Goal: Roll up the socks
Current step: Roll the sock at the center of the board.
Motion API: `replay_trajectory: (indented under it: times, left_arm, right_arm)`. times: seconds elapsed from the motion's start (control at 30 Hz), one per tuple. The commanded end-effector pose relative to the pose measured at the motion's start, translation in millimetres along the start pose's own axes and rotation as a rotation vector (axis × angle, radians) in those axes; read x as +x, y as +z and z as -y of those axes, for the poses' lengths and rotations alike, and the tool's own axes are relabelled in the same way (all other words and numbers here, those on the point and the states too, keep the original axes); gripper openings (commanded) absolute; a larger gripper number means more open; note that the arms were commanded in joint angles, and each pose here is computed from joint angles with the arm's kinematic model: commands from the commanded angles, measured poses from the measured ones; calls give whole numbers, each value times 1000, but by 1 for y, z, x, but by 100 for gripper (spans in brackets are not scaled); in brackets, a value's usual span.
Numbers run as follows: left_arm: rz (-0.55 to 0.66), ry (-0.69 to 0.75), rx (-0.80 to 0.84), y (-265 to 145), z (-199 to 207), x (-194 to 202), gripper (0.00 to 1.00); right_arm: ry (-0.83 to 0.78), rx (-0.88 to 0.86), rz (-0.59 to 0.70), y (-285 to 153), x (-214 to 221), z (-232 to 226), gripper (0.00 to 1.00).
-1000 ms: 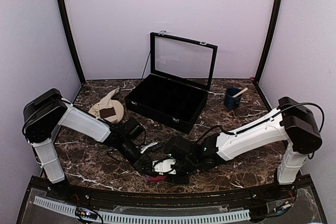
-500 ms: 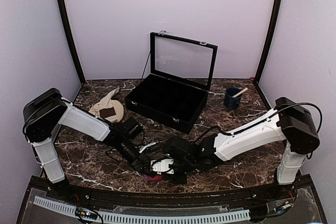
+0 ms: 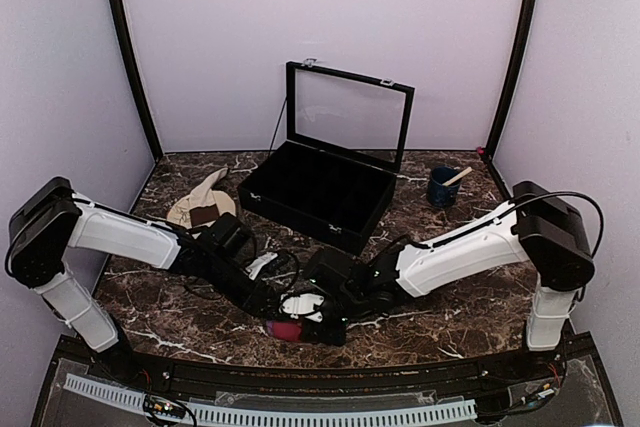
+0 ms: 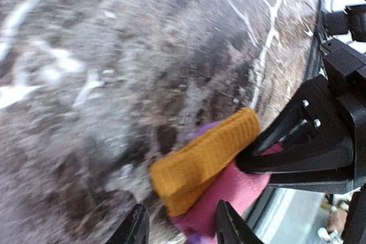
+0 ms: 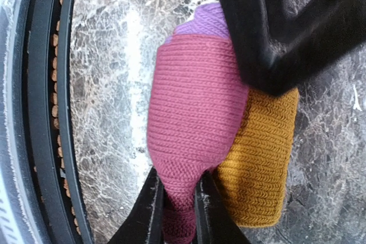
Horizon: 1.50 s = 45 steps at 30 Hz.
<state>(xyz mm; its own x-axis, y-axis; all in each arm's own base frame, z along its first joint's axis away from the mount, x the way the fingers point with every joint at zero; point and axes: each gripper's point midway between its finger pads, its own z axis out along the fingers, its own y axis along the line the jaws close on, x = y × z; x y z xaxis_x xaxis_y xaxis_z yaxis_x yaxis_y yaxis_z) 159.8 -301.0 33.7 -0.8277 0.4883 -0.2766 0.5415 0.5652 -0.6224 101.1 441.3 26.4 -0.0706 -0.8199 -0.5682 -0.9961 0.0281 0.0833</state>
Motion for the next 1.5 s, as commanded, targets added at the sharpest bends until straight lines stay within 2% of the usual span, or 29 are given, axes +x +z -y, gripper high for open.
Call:
replay_trajectory:
  times: [0.0, 0.33, 0.53, 0.77, 1.17, 1.47]
  left_arm:
    - [92, -25, -131, -15, -19, -2, 43]
    - [315, -51, -276, -57, -32, -6, 44]
    - [417, -12, -318, -75, -25, -5, 45]
    - [406, 152, -367, -68, 2, 1, 45]
    - [386, 340, -339, -63, 32, 12, 49]
    - [250, 488, -404, -34, 42, 13, 51]
  right_arm:
    - [159, -113, -178, 14, 51, -11, 0]
    - [313, -251, -212, 18, 41, -12, 0]
    - [403, -334, -244, 15, 40, -12, 0]
    - [528, -415, -241, 8, 35, 0, 0]
    - [648, -533, -252, 11, 30, 9, 0]
    - [679, -568, -270, 10, 25, 15, 0]
